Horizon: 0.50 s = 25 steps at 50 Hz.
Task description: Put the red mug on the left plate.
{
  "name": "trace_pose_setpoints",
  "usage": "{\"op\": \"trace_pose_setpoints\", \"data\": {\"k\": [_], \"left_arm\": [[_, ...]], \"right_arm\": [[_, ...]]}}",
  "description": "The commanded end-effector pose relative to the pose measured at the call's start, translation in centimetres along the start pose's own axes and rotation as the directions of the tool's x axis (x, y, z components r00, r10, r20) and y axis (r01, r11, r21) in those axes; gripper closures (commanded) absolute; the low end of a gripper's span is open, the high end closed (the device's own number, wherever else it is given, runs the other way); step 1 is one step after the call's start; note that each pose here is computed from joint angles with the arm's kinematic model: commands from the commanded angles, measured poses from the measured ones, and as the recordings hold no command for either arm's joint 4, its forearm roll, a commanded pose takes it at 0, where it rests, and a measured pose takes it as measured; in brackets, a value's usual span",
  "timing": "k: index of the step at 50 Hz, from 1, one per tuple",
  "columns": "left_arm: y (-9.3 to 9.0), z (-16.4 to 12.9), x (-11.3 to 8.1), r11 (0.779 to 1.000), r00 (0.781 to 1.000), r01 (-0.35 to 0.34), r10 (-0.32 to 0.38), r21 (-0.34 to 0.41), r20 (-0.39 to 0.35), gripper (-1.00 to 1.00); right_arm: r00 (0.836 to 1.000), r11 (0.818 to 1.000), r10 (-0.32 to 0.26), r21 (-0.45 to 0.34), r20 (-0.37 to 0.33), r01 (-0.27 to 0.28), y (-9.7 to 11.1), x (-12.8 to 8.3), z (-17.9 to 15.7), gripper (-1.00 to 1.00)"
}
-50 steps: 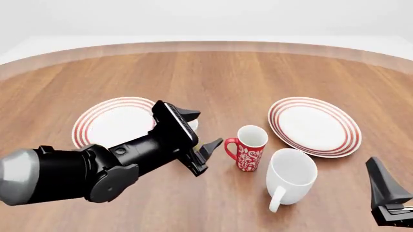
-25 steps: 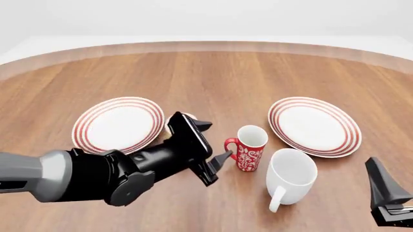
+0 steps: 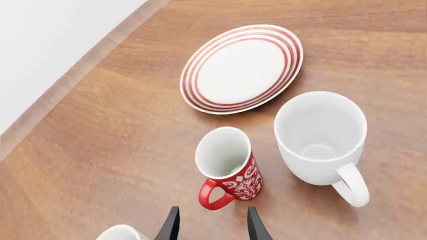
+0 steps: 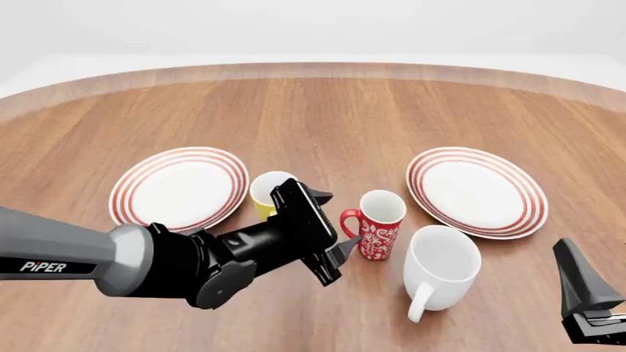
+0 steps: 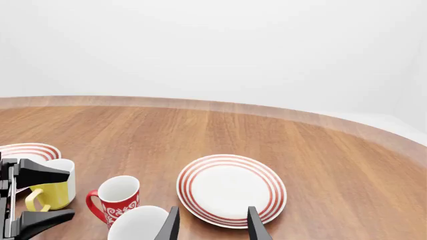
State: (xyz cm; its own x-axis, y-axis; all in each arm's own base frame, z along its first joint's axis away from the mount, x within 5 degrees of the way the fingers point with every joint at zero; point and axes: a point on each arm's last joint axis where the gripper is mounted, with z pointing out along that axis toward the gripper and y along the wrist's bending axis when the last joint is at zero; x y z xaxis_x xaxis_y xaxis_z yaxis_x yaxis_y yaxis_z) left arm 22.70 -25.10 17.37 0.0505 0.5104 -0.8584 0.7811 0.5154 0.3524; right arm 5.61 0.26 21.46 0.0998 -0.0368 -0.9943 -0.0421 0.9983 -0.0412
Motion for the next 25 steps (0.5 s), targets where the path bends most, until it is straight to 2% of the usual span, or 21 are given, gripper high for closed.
{"op": "trace_pose_setpoints", "data": {"k": [1,13,25], "left_arm": [[-0.3,1.2,0.6,1.0,1.0,-0.02,0.02,0.005,-0.009,-1.0],[0.4,2.9,1.9,1.0,0.999,-0.022,0.022,-0.009,-0.047,-1.0],[0.7,3.4,1.9,0.999,0.998,-0.037,0.037,-0.016,-0.046,-1.0]], "right_arm": [[1.0,1.0,0.002,0.001,0.001,-0.002,0.0,0.0,0.0,-1.0],[1.0,1.0,0.004,0.002,0.002,-0.004,0.0,0.0,0.0,-1.0],[1.0,1.0,0.004,0.003,0.002,-0.004,0.0,0.0,0.0,-1.0]]}}
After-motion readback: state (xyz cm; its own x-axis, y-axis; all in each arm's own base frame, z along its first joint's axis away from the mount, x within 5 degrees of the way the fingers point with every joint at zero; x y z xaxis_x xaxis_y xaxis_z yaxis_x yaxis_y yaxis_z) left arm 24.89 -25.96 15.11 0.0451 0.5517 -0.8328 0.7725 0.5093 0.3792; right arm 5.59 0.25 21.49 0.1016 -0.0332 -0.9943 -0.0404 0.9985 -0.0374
